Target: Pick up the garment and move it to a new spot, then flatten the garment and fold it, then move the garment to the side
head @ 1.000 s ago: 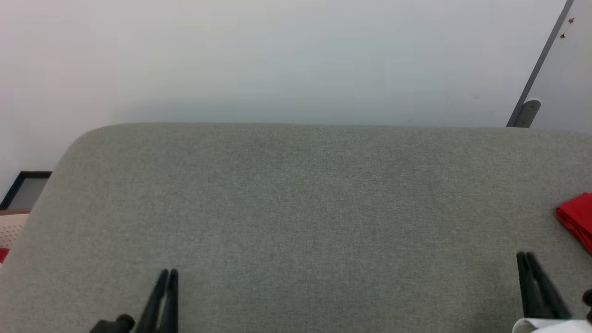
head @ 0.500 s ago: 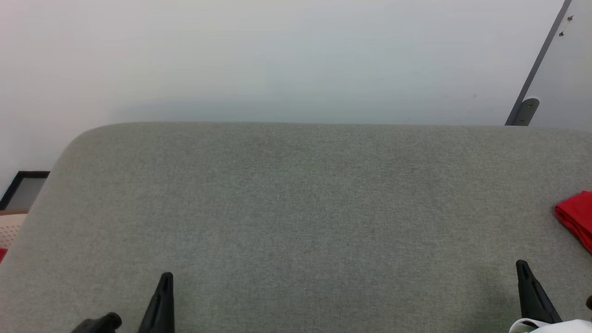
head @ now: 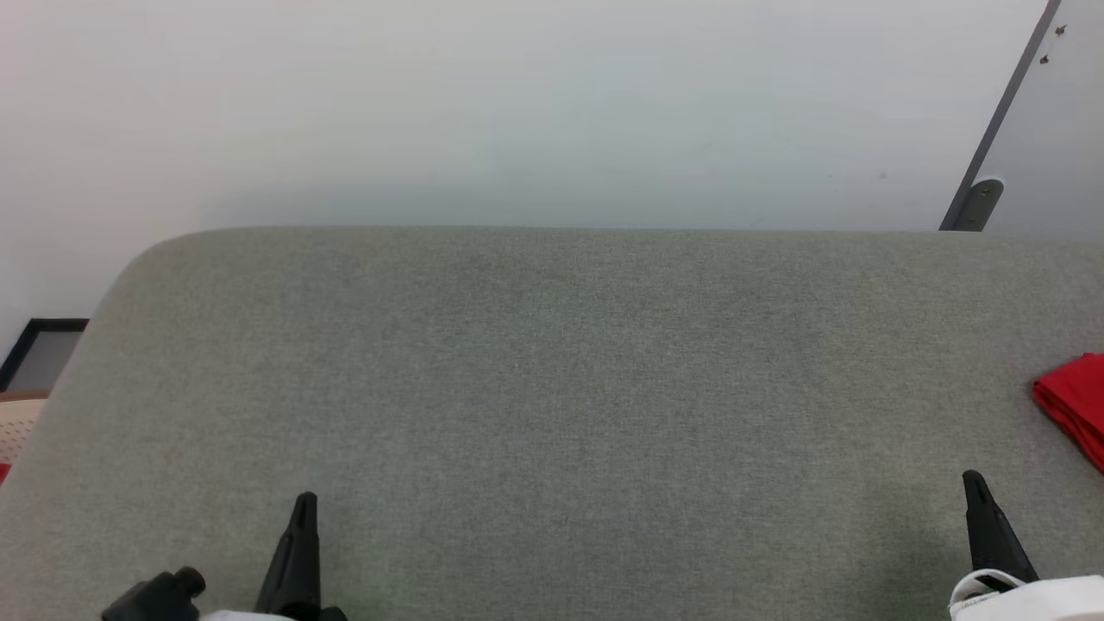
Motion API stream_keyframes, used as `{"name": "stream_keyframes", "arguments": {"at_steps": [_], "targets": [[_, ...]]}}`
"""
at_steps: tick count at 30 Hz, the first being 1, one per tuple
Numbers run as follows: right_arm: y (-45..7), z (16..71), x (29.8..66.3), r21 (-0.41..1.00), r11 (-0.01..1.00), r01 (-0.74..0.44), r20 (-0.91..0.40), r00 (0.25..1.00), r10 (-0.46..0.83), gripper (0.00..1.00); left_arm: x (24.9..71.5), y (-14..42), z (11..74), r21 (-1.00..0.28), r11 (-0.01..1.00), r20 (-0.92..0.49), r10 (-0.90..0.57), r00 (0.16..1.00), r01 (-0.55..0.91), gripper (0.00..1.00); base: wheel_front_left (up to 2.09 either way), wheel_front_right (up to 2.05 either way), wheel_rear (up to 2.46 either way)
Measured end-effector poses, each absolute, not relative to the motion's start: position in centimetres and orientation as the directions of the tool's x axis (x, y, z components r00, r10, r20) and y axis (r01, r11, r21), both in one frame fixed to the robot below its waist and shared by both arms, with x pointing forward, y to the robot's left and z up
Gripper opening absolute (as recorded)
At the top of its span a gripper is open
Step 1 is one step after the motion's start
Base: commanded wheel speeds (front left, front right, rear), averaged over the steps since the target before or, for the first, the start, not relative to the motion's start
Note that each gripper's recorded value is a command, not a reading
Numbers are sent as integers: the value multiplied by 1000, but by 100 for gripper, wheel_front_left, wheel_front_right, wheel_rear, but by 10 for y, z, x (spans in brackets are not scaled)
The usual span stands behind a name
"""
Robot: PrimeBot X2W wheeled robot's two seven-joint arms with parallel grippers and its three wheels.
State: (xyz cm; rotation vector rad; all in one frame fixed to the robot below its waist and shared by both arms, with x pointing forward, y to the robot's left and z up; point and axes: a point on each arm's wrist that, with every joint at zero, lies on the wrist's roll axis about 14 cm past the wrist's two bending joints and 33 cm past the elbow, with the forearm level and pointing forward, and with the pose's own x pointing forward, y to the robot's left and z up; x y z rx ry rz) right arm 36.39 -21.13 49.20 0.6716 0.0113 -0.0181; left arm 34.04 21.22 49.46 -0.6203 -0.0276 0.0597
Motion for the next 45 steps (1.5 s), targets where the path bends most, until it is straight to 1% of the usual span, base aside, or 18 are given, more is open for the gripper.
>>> {"name": "stream_keyframes", "arguments": {"at_steps": [11,22,45], "targets": [[-210,493,369,728,685,34,-26,999,-22,0,348,213,495,-699,713,-6,70,998,-54,0,0,0,0],[-210,493,372,810,584,46,-37,999,-27,0,354,213,495,-790,611,-20,69,997,-58,0,0,0,0],[-207,495,377,921,387,47,-43,999,-20,0,366,210,495,-914,402,-36,51,998,-54,0,0,0,0]]}}
